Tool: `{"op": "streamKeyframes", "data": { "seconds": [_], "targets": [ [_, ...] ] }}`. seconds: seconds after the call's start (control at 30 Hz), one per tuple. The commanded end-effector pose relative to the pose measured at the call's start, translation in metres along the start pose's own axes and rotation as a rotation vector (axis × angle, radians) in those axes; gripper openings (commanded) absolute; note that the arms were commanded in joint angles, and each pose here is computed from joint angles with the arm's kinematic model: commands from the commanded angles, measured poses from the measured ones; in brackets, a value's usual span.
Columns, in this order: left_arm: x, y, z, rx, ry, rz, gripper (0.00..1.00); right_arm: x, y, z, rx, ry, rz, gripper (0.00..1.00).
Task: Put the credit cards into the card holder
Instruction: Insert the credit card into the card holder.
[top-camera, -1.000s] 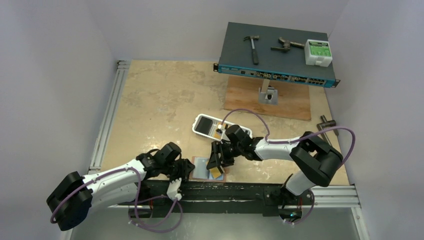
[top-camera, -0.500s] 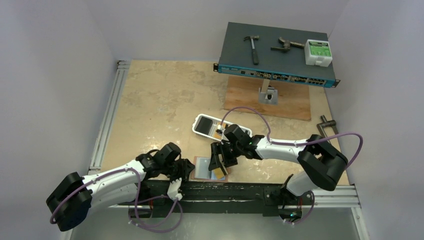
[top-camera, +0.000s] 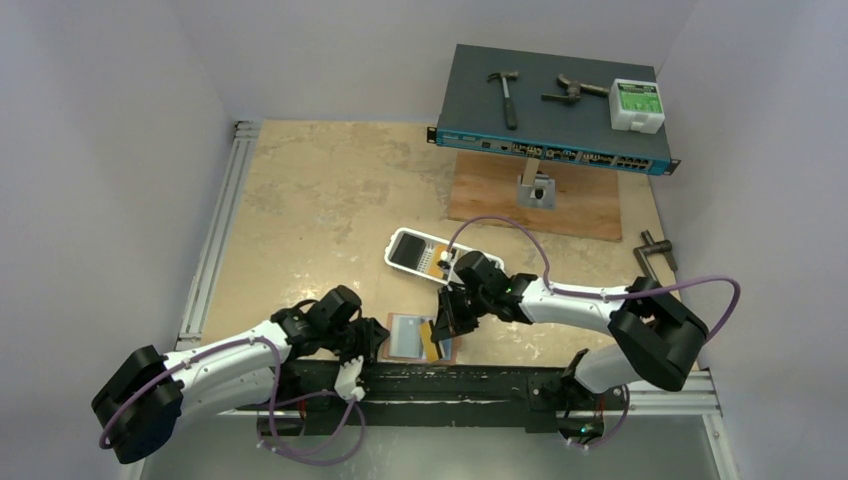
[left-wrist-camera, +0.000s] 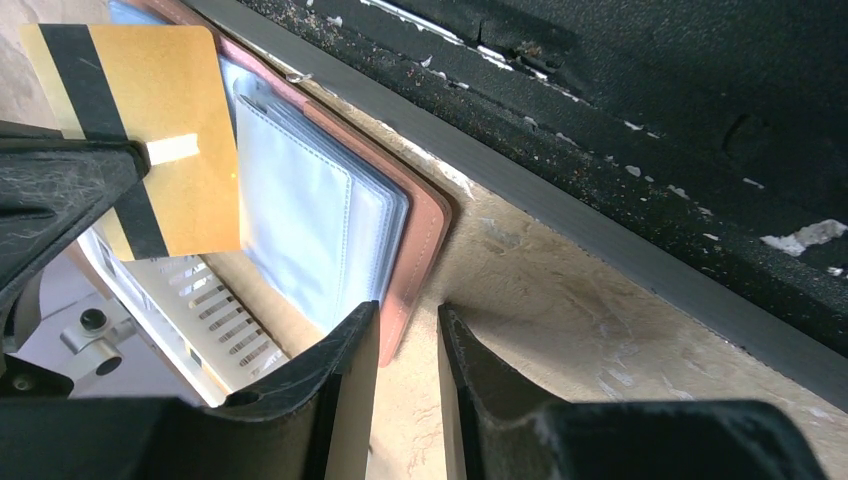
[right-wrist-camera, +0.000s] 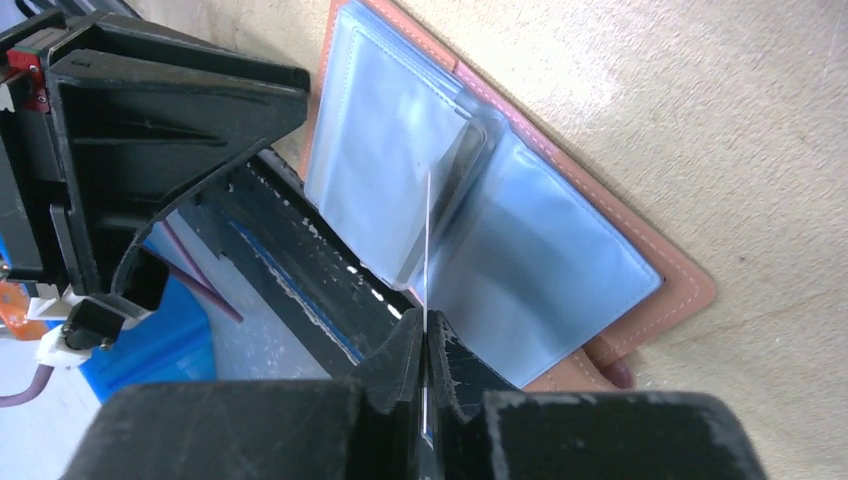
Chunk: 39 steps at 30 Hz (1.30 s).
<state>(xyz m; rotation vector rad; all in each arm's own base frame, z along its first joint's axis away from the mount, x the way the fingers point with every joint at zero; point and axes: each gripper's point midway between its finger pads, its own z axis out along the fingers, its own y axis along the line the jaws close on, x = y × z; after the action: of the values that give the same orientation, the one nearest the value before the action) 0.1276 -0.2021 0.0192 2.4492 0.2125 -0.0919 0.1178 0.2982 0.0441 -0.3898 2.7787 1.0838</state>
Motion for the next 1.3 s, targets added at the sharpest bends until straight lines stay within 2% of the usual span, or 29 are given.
{"op": "streamKeyframes", "data": {
  "seconds": [0.0, 0.33, 0.77, 1.27],
  "targets": [
    [-0.006, -0.009, 0.002, 0.019, -0.024, -0.037, 0.27, 0.004, 0.009, -0.004, -0.061, -0.009, 0.017, 0.0],
    [-0.006, -0.008, 0.002, 0.015, -0.022, -0.037, 0.27, 0.008, 0.003, -0.003, -0.139, -0.095, 0.107, 0.0],
    [-0.006, -0.007, 0.002, 0.011, -0.02, -0.032, 0.25, -0.024, 0.004, -0.026, -0.201, -0.298, 0.154, 0.0],
    [-0.004, -0.002, 0.002, -0.006, -0.019, -0.045, 0.2, -0.032, -0.003, -0.013, -0.203, -0.327, 0.187, 0.0]
  ]
}}
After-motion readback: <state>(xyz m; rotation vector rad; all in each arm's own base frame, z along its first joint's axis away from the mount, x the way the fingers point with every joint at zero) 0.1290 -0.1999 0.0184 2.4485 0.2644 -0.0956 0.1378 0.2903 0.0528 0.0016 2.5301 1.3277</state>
